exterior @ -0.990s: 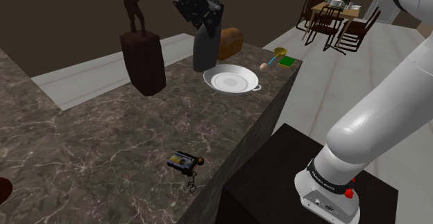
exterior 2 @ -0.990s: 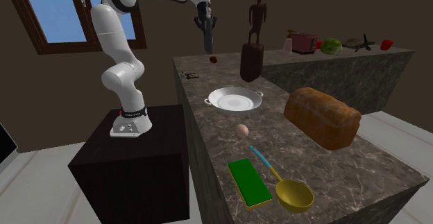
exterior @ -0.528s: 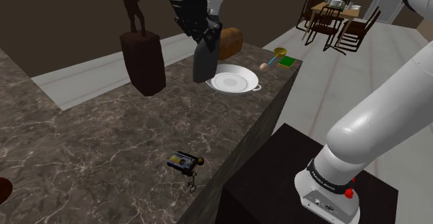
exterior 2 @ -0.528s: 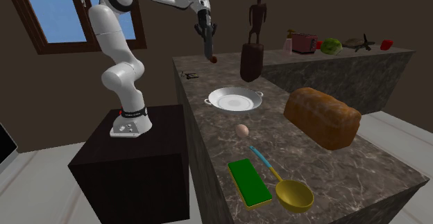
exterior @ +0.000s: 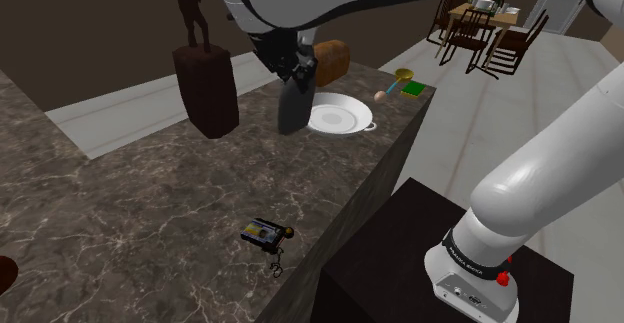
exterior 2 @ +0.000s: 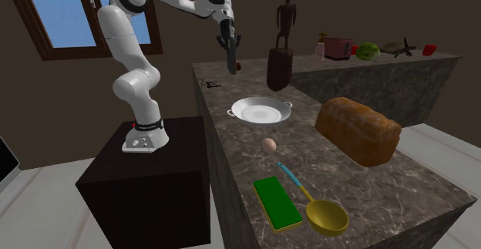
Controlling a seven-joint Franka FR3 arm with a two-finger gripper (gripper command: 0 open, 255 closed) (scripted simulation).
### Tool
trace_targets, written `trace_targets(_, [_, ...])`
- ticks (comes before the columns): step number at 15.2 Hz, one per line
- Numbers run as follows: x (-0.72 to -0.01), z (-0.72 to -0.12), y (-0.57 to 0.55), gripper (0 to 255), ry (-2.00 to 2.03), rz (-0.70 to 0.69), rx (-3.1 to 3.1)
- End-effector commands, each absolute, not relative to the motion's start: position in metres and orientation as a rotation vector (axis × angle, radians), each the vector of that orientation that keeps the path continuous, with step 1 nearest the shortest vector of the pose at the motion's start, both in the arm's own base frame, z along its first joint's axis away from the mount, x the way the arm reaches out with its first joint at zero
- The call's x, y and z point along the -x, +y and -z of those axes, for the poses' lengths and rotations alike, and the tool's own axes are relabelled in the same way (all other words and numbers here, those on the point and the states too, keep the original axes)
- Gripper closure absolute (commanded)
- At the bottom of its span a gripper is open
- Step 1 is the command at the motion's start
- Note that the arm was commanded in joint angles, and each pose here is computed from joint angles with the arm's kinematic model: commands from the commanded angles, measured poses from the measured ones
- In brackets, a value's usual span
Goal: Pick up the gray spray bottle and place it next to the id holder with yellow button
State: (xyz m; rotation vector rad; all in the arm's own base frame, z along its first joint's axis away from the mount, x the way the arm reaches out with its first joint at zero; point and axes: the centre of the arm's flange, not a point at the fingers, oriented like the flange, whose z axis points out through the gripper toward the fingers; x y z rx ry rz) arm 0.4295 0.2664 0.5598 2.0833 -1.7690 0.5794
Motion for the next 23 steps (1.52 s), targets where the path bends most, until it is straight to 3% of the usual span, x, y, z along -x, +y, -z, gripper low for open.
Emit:
trace_targets(1, [-0.428, -0.549, 0.267, 255, -1.769, -0.58, -2.083])
trace_targets(23, [-0.428, -0.429, 0.267, 255, -1.769, -0.58, -2.083])
